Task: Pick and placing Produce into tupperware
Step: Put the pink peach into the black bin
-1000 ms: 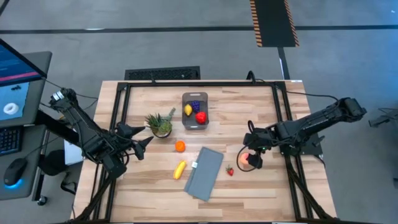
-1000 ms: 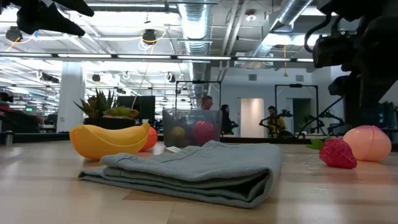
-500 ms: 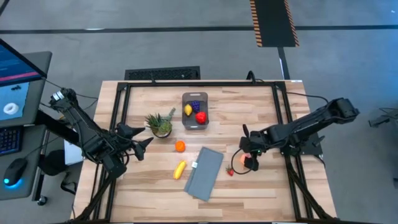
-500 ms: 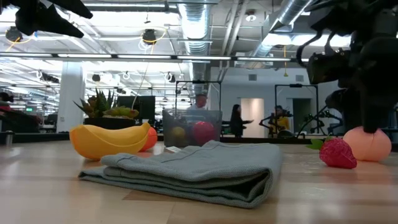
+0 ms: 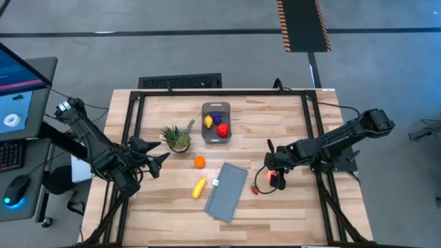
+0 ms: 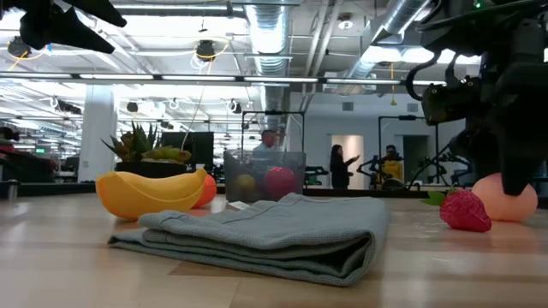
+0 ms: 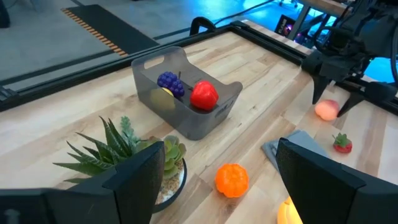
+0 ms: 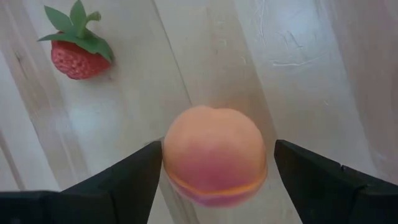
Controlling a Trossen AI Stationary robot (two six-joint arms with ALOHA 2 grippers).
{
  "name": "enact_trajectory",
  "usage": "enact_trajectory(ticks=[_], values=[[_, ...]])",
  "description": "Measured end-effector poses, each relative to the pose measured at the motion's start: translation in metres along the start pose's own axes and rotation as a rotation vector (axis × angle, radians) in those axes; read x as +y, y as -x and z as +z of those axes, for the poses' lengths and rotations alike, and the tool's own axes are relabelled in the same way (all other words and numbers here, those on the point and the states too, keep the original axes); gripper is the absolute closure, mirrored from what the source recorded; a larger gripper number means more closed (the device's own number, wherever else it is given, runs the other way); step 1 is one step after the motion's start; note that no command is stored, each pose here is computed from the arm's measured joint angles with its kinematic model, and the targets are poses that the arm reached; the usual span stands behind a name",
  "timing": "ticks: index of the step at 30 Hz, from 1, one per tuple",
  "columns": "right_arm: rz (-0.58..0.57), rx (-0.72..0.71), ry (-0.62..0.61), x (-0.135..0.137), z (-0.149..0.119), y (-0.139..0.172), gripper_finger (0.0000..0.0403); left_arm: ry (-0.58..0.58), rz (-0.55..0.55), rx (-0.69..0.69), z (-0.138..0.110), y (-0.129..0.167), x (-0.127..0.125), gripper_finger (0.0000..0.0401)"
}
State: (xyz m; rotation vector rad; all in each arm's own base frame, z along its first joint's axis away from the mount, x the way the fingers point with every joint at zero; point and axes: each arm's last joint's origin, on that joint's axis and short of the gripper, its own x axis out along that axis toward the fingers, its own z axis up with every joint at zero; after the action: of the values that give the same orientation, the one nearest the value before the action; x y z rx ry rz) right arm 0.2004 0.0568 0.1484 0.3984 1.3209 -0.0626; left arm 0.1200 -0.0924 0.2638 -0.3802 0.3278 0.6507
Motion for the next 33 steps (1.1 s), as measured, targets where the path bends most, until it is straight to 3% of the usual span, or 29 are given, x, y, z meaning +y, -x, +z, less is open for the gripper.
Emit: enact_trajectory(ticks=[33], values=[[0.019,0.012,-0.002,0.0006,-0.0004,0.0001,0.0102,0.000,0.000,-0.002,0.0001,0.0000,0.0000,0.0106]])
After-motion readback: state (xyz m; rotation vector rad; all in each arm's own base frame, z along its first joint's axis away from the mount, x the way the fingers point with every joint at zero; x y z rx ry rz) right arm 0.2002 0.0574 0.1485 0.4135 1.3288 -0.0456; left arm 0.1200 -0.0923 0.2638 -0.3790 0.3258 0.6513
